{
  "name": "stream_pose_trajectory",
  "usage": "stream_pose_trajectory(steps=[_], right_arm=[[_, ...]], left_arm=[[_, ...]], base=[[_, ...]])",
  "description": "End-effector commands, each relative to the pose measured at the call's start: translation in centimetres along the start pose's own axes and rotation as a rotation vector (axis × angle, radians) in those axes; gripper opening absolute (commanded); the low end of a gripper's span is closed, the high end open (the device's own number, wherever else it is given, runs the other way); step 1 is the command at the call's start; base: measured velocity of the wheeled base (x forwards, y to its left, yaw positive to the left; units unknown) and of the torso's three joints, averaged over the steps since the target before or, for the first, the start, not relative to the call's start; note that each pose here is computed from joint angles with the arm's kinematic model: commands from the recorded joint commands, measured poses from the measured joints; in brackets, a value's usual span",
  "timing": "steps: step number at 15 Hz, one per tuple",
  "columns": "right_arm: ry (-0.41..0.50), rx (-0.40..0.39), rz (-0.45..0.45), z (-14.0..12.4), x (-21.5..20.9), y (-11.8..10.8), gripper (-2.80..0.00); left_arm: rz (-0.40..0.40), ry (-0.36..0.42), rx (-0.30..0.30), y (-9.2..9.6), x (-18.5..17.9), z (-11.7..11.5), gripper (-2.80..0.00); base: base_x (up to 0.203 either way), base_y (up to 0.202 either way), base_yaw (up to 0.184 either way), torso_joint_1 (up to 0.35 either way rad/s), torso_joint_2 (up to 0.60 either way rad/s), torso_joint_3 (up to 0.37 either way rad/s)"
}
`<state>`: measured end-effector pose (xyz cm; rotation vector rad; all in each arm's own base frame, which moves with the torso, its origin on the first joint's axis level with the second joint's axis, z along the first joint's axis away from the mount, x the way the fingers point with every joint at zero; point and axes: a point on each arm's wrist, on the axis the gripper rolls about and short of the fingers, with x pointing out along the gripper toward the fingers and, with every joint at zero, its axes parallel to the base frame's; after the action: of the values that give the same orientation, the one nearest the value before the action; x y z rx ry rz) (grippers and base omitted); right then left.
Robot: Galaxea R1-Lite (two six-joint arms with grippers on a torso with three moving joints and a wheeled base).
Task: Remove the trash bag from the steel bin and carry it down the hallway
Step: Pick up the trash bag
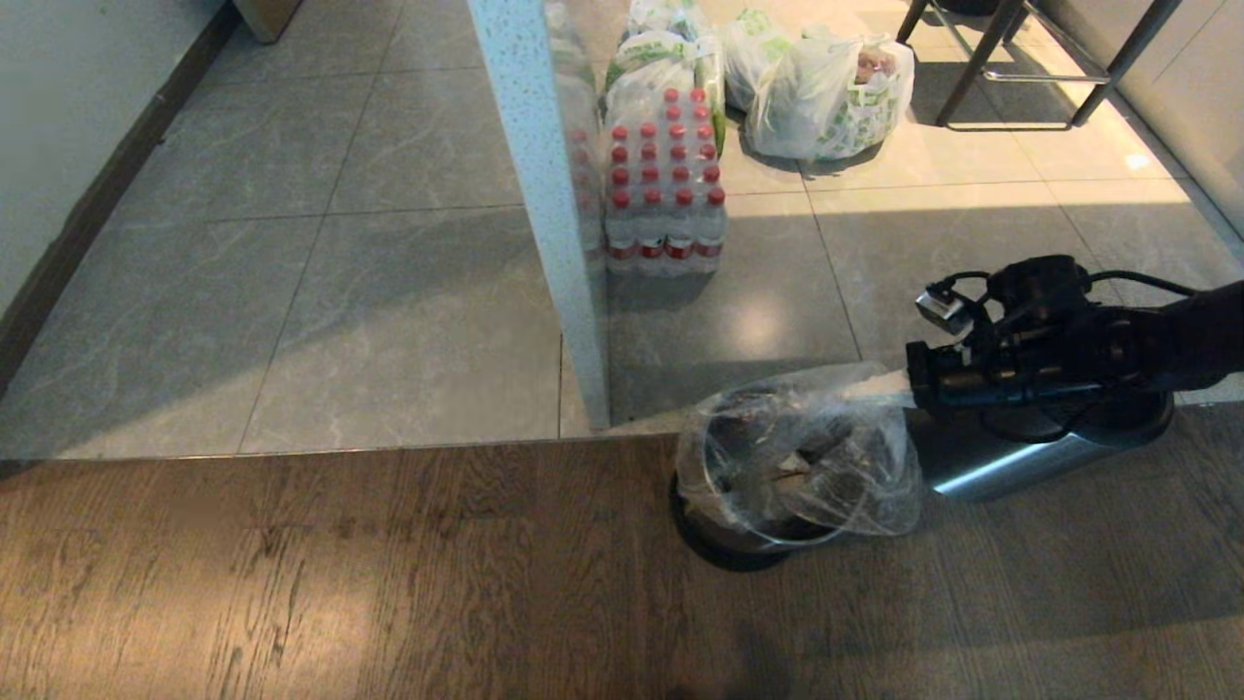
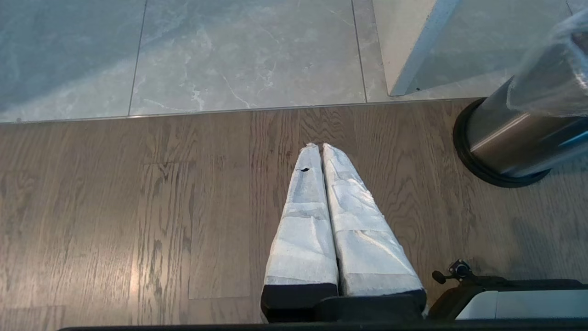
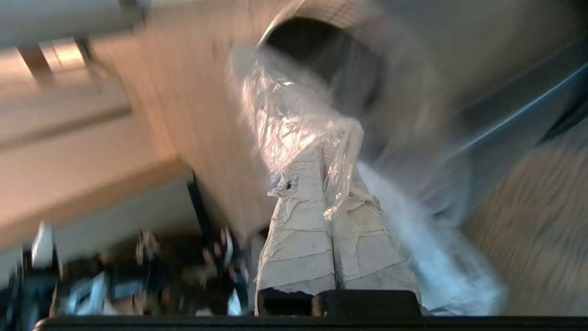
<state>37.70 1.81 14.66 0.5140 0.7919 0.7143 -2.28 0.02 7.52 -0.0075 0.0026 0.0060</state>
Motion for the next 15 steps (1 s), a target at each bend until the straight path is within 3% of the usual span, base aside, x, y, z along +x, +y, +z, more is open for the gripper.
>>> stream_pose_trajectory(steps=[1,6,9,12,15], right_arm=[[0.019,-0.073,0.016,-1.1,-1.3,3.8,-2.80],[0.174,-0.385,-0.052,-6.7,0.0,7.0,-2.80],[0.194,-0.462,-0.070,-7.7,0.3,7.9,-2.80],[0.236,-0.552,-0.116,-8.2,1.2,7.0,-2.80],[0.226,-0.571,-0.132,-7.9,1.9,6.7,-2.80]], left_arm=[[0.000,0.002,0.000,0.0,0.0,0.0,-2.80],[0.000,0.002,0.000,0.0,0.0,0.0,-2.80],[0.000,0.002,0.000,0.0,0.0,0.0,-2.80],[0.000,0.002,0.000,0.0,0.0,0.0,-2.80],[0.000,0.002,0.000,0.0,0.0,0.0,-2.80]], base=[[0.000,0.000,0.000,0.000,0.00,0.000],[0.000,0.000,0.000,0.000,0.00,0.000],[0.000,0.000,0.000,0.000,0.00,0.000],[0.000,0.000,0.000,0.000,0.00,0.000],[0.000,0.000,0.000,0.000,0.00,0.000]])
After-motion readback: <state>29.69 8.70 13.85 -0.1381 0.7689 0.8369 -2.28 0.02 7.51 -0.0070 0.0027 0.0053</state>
